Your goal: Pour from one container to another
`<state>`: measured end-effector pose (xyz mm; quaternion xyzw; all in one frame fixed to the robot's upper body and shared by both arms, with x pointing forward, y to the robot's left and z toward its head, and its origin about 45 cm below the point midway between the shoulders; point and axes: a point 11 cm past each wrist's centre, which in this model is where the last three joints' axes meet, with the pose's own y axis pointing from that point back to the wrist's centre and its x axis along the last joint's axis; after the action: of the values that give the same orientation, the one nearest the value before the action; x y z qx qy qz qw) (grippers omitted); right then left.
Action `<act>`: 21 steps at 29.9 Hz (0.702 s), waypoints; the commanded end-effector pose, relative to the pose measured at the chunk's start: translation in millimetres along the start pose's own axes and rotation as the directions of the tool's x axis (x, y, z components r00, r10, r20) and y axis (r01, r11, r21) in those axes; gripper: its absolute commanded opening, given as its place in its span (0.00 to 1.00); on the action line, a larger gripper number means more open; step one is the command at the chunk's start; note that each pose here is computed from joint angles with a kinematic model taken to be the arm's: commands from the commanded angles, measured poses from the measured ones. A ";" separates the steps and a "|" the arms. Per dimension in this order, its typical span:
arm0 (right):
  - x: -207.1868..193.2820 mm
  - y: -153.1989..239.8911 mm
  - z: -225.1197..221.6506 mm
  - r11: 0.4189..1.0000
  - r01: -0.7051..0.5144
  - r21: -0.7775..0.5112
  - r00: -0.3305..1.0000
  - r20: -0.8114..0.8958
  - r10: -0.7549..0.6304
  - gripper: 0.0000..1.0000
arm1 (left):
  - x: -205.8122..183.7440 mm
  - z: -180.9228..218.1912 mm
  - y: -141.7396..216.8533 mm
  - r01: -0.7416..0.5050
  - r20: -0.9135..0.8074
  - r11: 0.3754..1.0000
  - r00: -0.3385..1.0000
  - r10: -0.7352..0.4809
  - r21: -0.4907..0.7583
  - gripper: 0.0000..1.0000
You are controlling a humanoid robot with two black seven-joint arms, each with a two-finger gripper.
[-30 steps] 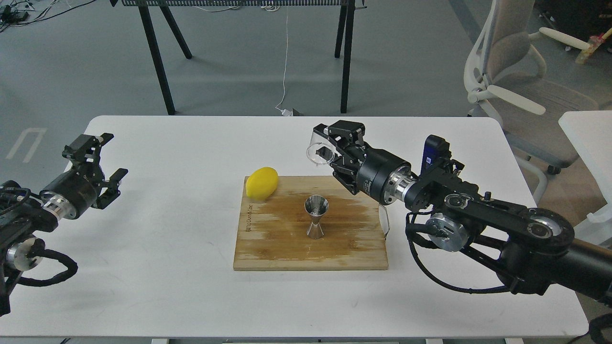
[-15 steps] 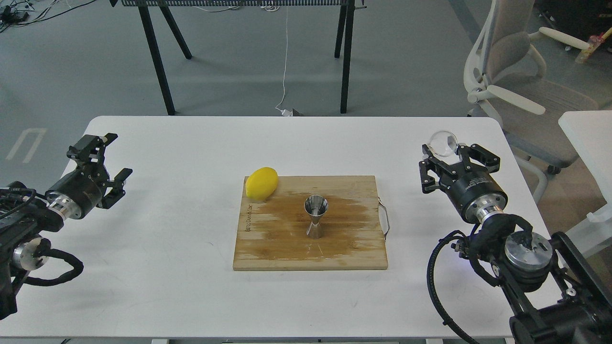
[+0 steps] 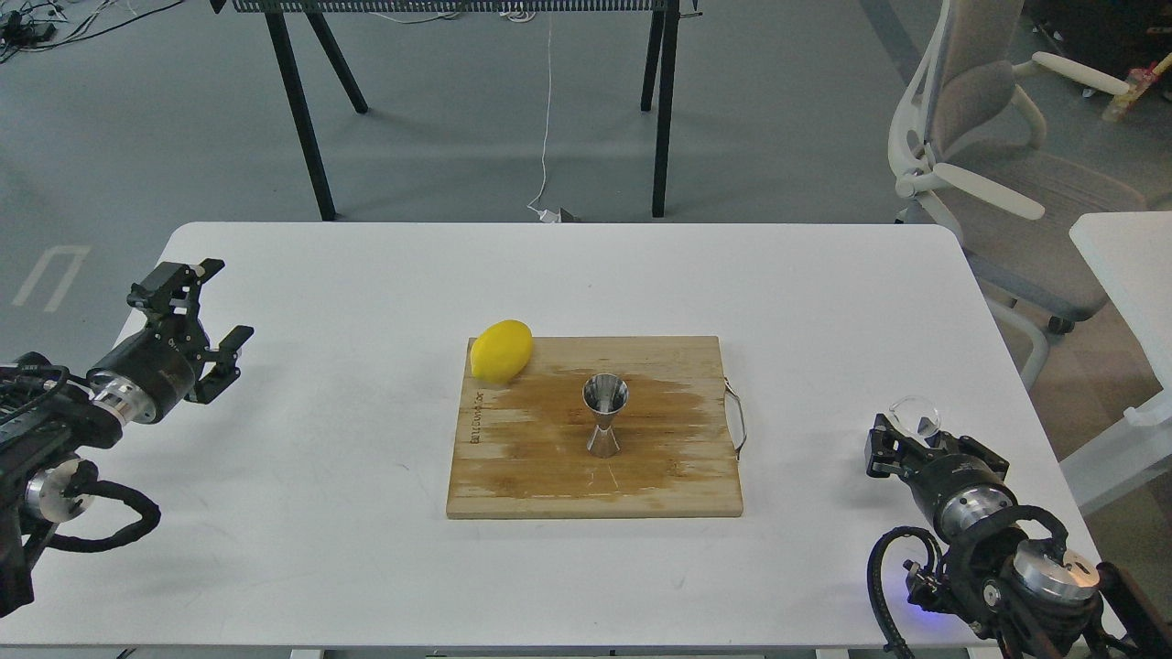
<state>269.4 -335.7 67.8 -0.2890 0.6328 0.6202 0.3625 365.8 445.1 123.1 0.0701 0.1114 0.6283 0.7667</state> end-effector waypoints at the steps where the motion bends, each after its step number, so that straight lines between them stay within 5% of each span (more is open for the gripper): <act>1: 7.2 -3.3 -3.1 1.000 -0.024 0.010 1.000 0.004 0.024 0.34 | 0.2 0.0 0.1 0.000 0.001 1.000 1.000 0.000 0.000 0.99; 10: 4.5 -5.3 0.6 1.000 -0.020 -0.001 1.000 -0.001 0.020 0.39 | 0.2 -0.7 0.5 0.000 0.000 1.000 1.000 0.000 0.002 0.99; 21: 3.9 -5.9 2.7 1.000 -0.020 -0.006 1.000 -0.005 0.020 0.58 | 1.4 -0.5 1.1 -0.003 0.002 1.000 1.000 0.003 0.002 0.99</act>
<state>272.6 -333.2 61.6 -0.2855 0.6347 0.6245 0.3545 365.1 445.9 122.7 0.0712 0.1116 0.6286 0.7664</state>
